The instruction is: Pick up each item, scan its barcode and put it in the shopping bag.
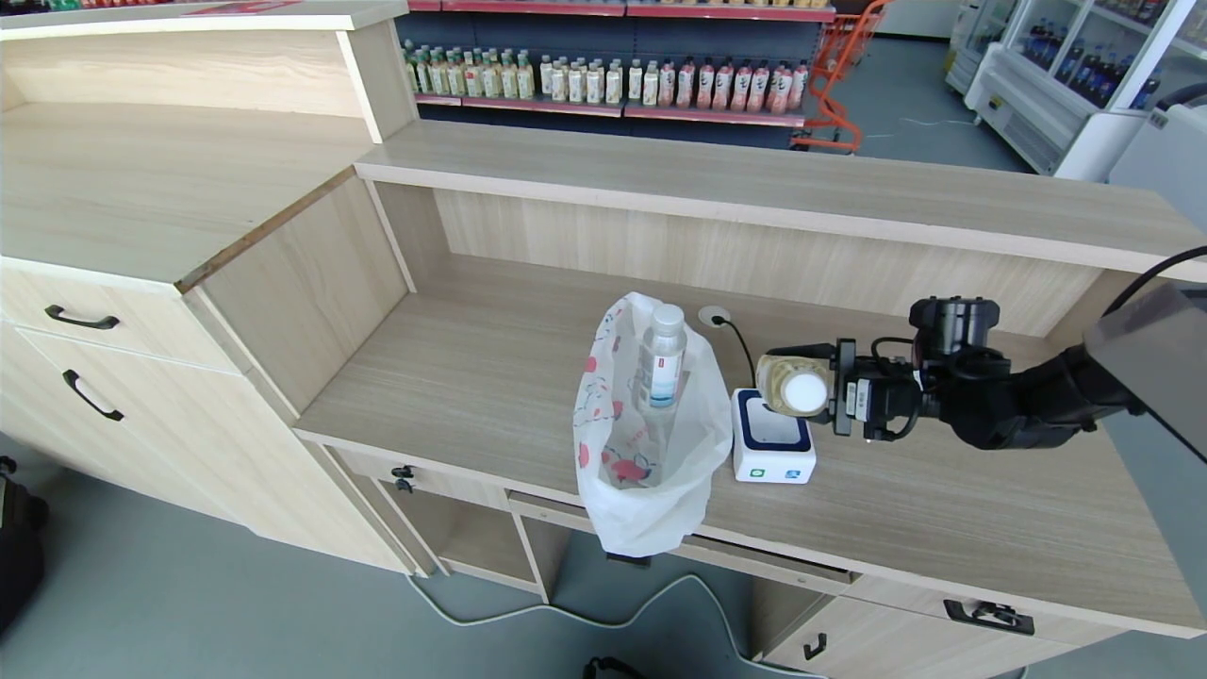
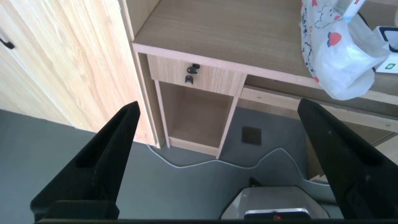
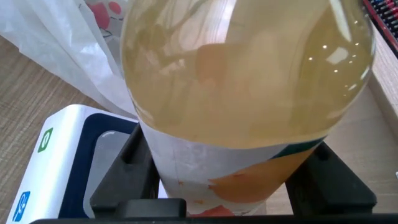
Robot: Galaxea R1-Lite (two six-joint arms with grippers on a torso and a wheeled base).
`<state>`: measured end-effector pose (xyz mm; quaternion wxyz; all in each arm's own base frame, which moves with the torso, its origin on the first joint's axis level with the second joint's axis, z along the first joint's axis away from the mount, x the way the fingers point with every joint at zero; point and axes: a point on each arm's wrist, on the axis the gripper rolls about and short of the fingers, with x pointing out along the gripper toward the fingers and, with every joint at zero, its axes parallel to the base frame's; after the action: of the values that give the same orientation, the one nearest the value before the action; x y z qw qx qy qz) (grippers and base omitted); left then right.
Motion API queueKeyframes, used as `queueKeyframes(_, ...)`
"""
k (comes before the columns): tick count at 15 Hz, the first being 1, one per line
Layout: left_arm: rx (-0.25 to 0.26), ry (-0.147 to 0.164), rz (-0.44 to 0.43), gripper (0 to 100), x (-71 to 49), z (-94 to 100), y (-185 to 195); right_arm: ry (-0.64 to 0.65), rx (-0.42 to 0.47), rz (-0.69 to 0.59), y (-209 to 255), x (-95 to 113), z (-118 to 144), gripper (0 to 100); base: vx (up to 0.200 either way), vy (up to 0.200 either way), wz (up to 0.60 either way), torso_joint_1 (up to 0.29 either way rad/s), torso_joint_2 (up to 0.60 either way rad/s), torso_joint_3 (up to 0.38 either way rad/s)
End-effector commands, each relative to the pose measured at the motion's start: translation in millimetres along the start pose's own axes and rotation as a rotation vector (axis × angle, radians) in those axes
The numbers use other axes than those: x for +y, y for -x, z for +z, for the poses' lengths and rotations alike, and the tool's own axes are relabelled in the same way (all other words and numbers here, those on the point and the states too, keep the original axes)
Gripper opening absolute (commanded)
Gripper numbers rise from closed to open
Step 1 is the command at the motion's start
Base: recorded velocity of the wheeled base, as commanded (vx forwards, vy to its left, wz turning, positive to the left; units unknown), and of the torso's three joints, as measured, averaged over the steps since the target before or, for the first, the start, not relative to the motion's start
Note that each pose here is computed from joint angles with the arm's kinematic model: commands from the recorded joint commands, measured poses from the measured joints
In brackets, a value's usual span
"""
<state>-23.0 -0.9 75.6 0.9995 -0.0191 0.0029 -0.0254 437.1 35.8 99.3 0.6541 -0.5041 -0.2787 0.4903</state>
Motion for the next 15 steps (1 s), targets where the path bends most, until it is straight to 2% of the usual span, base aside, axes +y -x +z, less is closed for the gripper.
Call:
queueKeyframes(1,0.0,0.0,0.0,100,0.0,0.0,0.0,0.001,-0.011,0.004,-6.9,3.0,-3.5,0,0.0,0.0,0.0,0.0,0.0,0.0)
queueKeyframes(6,0.0,0.0,0.0,100,0.0,0.0,0.0,0.018,-0.035,0.008,-24.7,5.7,-10.4,0,0.0,0.0,0.0,0.0,0.0,0.0)
queueKeyframes(15,0.0,0.0,0.0,100,0.0,0.0,0.0,0.021,-0.006,0.01,-26.6,12.0,-14.0,0,0.0,0.0,0.0,0.0,0.0,0.0)
